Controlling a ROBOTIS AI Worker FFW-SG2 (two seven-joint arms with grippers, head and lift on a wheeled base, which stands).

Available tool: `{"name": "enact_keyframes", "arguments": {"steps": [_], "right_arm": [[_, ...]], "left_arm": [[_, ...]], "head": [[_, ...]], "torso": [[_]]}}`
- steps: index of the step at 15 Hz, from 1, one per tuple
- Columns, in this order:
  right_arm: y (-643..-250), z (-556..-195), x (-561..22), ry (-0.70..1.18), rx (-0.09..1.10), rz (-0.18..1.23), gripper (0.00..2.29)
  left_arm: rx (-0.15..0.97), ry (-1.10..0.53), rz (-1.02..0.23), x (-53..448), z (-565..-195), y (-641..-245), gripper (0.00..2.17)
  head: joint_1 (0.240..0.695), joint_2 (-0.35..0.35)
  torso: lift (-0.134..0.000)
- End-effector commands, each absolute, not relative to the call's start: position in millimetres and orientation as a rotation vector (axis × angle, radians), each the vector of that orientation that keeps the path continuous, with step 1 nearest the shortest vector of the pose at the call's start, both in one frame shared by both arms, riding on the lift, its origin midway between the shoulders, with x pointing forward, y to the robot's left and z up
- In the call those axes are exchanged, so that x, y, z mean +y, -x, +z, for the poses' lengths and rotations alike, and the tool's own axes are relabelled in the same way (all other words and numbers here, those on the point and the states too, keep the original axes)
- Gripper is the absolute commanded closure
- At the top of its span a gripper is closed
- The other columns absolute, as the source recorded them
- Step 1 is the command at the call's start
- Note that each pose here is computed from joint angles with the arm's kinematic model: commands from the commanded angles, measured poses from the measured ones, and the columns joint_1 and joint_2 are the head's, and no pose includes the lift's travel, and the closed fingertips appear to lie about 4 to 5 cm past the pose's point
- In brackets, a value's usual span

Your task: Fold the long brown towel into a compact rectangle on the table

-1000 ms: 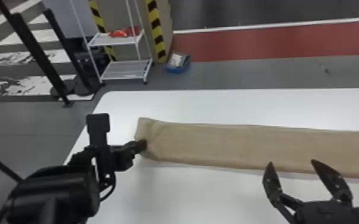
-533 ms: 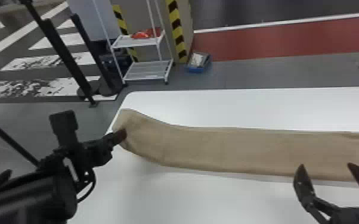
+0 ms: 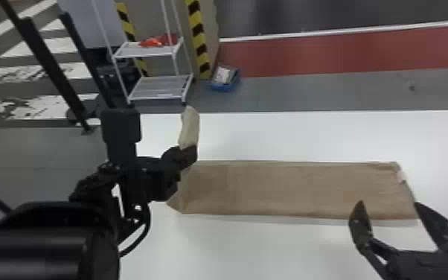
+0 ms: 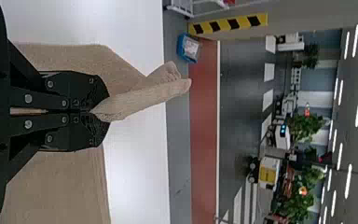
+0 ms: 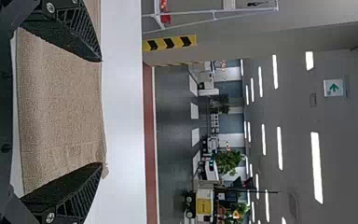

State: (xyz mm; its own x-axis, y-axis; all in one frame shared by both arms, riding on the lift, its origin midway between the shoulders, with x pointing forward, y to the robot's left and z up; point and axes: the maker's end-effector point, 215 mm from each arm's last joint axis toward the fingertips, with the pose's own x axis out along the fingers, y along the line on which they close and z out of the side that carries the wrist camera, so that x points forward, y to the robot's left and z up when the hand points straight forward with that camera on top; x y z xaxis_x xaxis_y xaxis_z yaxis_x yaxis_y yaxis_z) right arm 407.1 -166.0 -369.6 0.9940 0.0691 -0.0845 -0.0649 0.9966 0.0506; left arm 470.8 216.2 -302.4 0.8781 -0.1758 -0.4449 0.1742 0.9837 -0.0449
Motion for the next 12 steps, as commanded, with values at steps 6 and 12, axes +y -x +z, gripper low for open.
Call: {"name": "enact_keyframes", "arguments": {"steps": [6,12], "right_arm": [[-413,-375,-168,-0.057,0.092,0.066,0.09],[-417,-377,-169,-0.066,0.094,0.067,0.09]], "left_arm": [[0.492,-0.252,-0.313,50,-344,-476,2.09],[0.539,-0.329,-0.392,0,-393,-455,0.0]], "head": [[0.695,-0.083],[0.695,-0.179]], "torso": [[-0.122],[-0.122]]}}
